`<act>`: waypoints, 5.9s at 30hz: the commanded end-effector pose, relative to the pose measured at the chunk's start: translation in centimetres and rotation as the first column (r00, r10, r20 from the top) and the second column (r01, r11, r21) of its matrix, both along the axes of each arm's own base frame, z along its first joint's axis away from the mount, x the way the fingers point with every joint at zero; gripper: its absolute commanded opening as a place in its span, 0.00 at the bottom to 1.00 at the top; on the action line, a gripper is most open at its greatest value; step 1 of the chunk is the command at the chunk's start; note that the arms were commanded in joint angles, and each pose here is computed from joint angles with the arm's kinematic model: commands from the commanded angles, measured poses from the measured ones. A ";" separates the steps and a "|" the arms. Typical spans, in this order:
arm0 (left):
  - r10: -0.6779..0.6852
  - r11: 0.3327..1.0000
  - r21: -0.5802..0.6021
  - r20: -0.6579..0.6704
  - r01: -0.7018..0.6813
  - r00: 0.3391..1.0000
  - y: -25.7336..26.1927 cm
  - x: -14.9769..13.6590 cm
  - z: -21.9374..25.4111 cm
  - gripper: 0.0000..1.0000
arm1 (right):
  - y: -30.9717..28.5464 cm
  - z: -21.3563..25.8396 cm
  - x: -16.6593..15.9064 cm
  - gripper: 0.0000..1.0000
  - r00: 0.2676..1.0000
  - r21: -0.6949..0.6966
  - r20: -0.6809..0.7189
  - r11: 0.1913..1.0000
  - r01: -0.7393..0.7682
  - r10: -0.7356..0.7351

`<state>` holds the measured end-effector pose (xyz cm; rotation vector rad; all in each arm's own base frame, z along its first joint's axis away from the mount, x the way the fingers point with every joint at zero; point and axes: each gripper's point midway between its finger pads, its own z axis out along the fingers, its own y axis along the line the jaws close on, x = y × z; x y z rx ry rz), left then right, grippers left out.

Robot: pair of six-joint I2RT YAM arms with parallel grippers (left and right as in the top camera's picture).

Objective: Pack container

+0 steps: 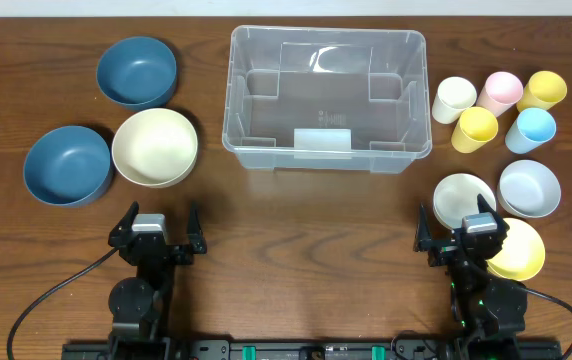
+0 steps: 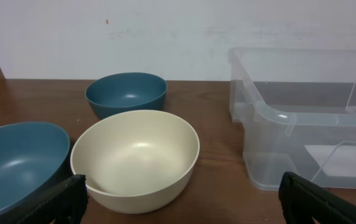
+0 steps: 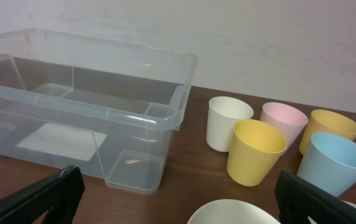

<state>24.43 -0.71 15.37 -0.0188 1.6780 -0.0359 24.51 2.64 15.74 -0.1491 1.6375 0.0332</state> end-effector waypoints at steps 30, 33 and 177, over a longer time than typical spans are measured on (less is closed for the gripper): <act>0.013 1.000 0.014 -0.052 -0.012 0.999 0.3 -0.1 -1.8 0.98 | 0.1 1.7 0.0 0.99 0.998 0.084 0.059 0.996 -0.010 0.005; 0.013 1.000 0.014 -0.052 -0.012 0.999 0.3 -0.1 -1.8 0.98 | 0.2 3.6 -0.3 0.99 0.996 0.196 0.084 0.980 -0.019 0.003; 0.013 1.000 0.014 -0.052 -0.012 0.999 0.3 -0.1 -1.8 0.98 | 12.6 3.3 -2.4 0.01 0.391 0.250 -0.827 0.887 -0.389 0.404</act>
